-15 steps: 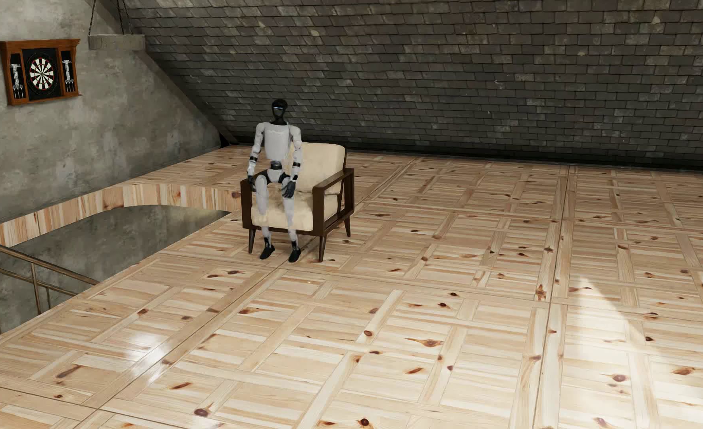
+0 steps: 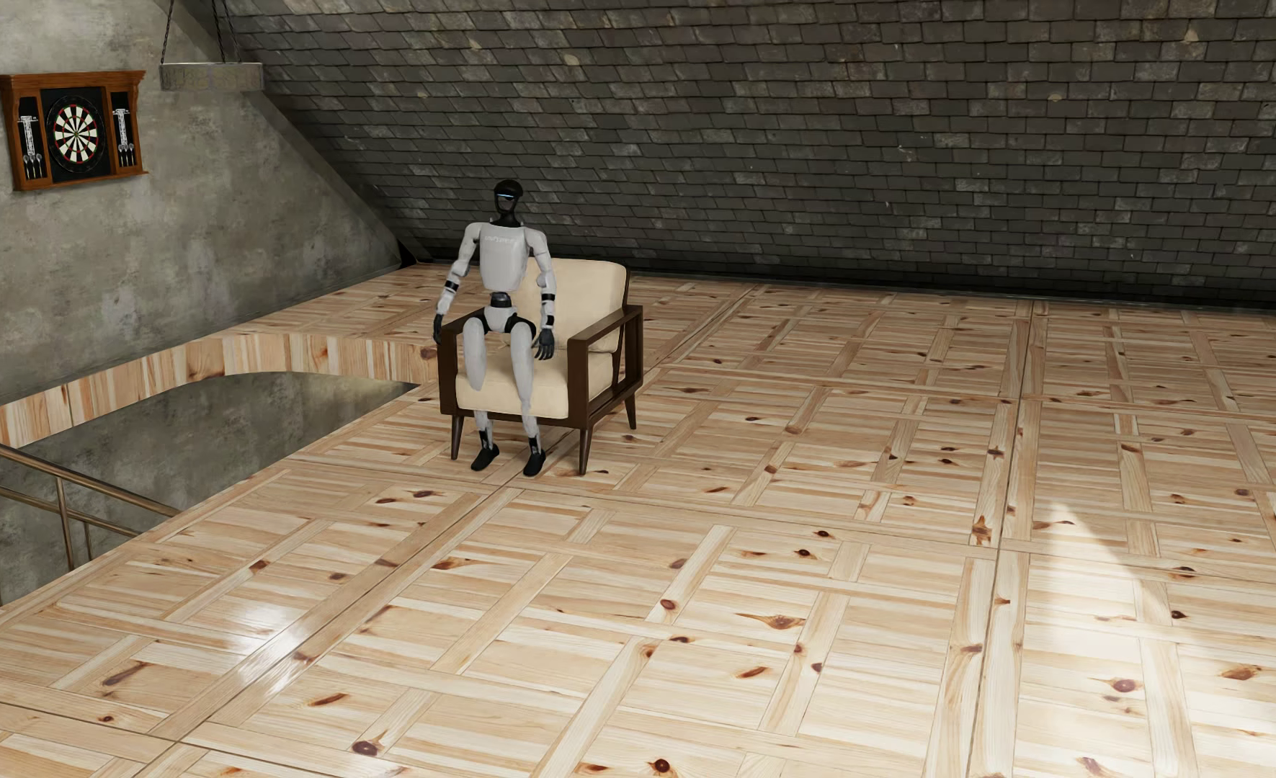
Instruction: Take a seat on the chair
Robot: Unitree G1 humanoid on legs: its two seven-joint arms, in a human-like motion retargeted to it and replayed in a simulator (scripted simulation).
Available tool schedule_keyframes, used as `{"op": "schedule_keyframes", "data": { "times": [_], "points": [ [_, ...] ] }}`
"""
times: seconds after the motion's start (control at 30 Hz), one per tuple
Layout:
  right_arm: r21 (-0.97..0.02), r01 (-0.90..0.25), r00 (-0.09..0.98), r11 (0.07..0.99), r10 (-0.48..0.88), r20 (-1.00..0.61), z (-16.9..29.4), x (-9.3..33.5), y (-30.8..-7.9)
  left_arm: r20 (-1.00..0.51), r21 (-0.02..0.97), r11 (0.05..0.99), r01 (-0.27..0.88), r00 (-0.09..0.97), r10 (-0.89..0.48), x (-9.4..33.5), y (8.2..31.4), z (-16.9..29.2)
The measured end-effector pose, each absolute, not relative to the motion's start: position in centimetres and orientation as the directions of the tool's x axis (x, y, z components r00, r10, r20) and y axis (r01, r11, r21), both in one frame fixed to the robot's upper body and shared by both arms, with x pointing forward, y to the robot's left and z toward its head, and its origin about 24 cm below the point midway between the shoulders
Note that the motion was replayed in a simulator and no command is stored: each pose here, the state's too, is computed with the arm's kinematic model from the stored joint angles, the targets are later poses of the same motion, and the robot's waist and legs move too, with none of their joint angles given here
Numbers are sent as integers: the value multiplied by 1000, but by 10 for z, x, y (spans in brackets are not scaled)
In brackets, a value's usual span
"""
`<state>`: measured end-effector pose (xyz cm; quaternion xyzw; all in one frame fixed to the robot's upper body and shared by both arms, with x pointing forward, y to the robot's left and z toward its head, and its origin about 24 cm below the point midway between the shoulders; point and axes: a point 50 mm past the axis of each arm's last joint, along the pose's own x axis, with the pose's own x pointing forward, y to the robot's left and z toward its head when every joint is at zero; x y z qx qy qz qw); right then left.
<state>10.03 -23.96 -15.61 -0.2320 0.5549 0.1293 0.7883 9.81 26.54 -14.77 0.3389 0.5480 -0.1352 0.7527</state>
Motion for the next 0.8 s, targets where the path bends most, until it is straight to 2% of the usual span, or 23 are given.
{"op": "schedule_keyframes", "data": {
  "times": [0.23, 0.33, 0.4, 0.53, 0.6, 0.67, 0.7, 0.8],
  "points": [
    [-104, -503, 353, 858, 94, -931, -160, 107, -200, -927, 247, 726, 642, 375, -16, 111, 209, -156],
    [-76, -541, 373, 837, 158, -914, -155, 127, -189, -913, 240, 698, 674, 402, -74, 131, 201, -150],
    [-99, -598, 405, 796, 193, -894, -147, 147, -181, -901, 243, 627, 740, 412, -136, 152, 196, -141],
    [-220, -713, 501, 666, 264, -824, -121, 199, -165, -850, 329, 466, 821, 472, -233, 197, 180, -117],
    [-307, -724, 571, 618, 287, -769, -101, 229, -160, -807, 402, 371, 837, 515, -288, 223, 166, -99],
    [-417, -699, 656, 581, 290, -697, -81, 255, -154, -758, 503, 249, 828, 561, -332, 245, 150, -82],
    [-457, -712, 680, 533, 363, -637, -68, 266, -145, -712, 534, 208, 820, 568, -412, 265, 144, -63],
    [-591, -696, 717, 407, 439, -542, -33, 296, -132, -663, 653, 17, 757, 582, -471, 289, 122, -36]
  ]
}}
